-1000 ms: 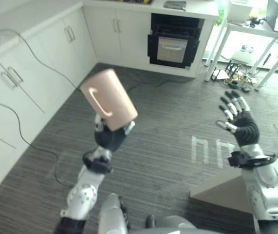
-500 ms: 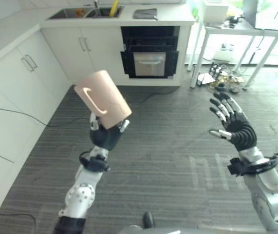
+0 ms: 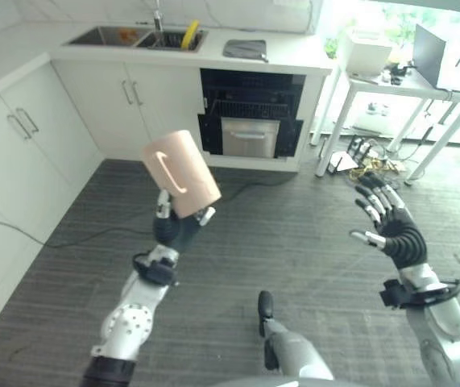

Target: Place the dishes in the dishwasher.

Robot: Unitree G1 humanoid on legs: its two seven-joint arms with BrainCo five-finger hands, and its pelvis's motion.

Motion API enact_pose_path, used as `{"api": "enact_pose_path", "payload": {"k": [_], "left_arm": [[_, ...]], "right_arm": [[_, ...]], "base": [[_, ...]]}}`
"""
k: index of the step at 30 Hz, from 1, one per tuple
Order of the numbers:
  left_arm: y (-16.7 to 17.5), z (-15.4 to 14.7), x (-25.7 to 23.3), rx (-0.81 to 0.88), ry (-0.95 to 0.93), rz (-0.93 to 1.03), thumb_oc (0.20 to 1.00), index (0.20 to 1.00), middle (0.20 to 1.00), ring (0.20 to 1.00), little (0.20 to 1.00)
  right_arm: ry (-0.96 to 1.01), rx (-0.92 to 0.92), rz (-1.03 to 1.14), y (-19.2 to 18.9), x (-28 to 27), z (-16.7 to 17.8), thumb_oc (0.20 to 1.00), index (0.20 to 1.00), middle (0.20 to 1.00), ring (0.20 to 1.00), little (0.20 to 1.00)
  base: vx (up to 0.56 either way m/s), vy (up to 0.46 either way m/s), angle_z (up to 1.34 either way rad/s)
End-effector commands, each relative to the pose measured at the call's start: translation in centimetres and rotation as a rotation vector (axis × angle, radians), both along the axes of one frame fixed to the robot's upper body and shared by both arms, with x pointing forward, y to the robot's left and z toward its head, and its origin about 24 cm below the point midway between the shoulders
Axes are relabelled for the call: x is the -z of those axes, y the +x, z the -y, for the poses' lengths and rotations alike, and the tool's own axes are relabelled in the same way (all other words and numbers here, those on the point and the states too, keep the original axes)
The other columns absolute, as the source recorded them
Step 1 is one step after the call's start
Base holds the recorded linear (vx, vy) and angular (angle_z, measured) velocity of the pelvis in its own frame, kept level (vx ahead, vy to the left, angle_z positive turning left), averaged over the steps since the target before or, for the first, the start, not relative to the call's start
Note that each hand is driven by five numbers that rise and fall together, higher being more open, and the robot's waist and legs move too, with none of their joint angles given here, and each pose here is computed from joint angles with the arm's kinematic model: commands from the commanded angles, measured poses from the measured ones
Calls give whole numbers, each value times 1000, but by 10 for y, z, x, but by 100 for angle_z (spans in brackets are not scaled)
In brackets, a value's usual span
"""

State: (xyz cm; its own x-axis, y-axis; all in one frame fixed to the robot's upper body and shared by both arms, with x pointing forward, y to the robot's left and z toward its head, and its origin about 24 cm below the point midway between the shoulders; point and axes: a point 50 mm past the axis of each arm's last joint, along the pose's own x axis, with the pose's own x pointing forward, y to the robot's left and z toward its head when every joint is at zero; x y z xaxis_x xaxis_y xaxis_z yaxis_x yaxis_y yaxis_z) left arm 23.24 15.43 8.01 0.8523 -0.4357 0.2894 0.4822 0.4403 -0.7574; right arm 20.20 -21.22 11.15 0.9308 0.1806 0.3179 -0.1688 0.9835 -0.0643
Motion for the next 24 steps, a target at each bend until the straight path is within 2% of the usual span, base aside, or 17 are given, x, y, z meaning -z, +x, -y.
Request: {"api": "enact_pose_path", "payload": {"k": [1, 11, 17, 24], "left_arm": [[0, -4, -35, -8, -28, 182, 200, 200, 200, 200, 200], [-6, -7, -34, -18, -60, 195, 200, 200, 200, 200, 200], [-13, -16, -25, -27, -110, 202, 200, 200, 200, 200, 200], [-6, -15, -34, -45, -87, 209, 200, 200, 200, 200, 200]], "right_arm": [[6, -18, 169, 20, -37, -4, 1000, 1000, 1000, 1000, 1000], [2, -25, 185, 17, -36, -1, 1000, 1000, 1000, 1000, 1000], [-52, -30, 175, 12, -40, 10, 1000, 1000, 1000, 1000, 1000], [-54, -57, 189, 11, -45, 4, 1000, 1000, 1000, 1000, 1000]], "base": [[207, -248, 34], [142, -219, -16], [431, 437, -10], [310, 461, -54]]}}
